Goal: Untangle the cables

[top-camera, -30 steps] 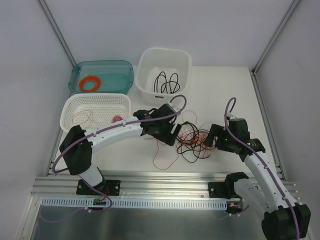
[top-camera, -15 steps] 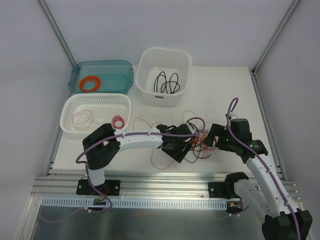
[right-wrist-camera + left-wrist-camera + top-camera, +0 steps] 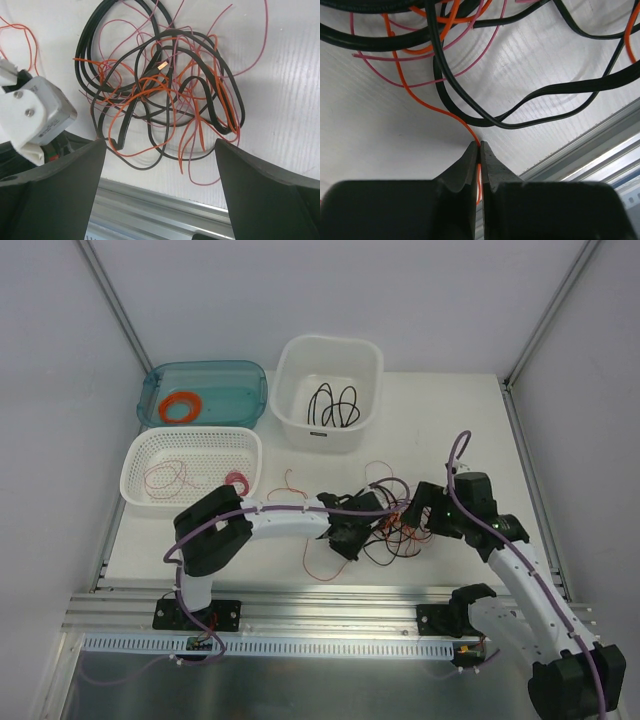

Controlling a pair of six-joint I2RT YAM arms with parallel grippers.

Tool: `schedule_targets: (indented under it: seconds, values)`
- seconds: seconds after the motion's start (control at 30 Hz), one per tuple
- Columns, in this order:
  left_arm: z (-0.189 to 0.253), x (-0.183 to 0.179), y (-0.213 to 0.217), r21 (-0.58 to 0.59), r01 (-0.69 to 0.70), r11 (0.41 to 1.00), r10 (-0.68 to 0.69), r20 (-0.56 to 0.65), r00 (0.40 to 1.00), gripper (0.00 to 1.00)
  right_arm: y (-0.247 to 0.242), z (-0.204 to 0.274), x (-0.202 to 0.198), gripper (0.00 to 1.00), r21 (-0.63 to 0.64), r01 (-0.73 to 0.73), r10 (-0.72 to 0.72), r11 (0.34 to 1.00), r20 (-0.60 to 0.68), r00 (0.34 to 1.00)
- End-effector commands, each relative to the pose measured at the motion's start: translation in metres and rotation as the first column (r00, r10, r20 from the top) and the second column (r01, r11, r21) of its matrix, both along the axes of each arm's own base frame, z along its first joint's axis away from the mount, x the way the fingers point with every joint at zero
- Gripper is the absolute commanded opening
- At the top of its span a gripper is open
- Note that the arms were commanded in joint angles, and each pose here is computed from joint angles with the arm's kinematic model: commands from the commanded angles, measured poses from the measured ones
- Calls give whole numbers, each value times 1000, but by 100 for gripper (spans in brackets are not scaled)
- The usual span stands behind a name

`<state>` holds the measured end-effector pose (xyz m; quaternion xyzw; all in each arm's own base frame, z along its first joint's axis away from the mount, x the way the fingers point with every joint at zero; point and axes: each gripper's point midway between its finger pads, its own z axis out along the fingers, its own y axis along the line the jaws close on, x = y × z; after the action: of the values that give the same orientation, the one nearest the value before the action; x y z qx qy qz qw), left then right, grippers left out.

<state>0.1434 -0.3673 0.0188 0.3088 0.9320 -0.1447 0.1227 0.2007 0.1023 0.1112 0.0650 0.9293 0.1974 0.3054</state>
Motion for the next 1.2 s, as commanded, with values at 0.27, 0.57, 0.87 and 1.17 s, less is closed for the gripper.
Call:
schedule_targets:
  seconds: [0.27,0.57,0.87,1.17]
  values:
    - [80,4,11,-147,-11,989,26,102,994,0,11,-50,28,89,-122,76,-89,990,-103,991]
    - [167,42,62,-250,-119,961,163,164,973,0,-4,-80,22,40,-222,116,-159,968,-186,970]
    - [292,78,133,-368,-194,909,324,336,884,0,-26,-91,11,5,-286,160,-229,945,-228,946]
    - [358,88,160,-440,-194,877,394,427,814,0,-55,-83,8,2,-306,249,-320,919,-210,924]
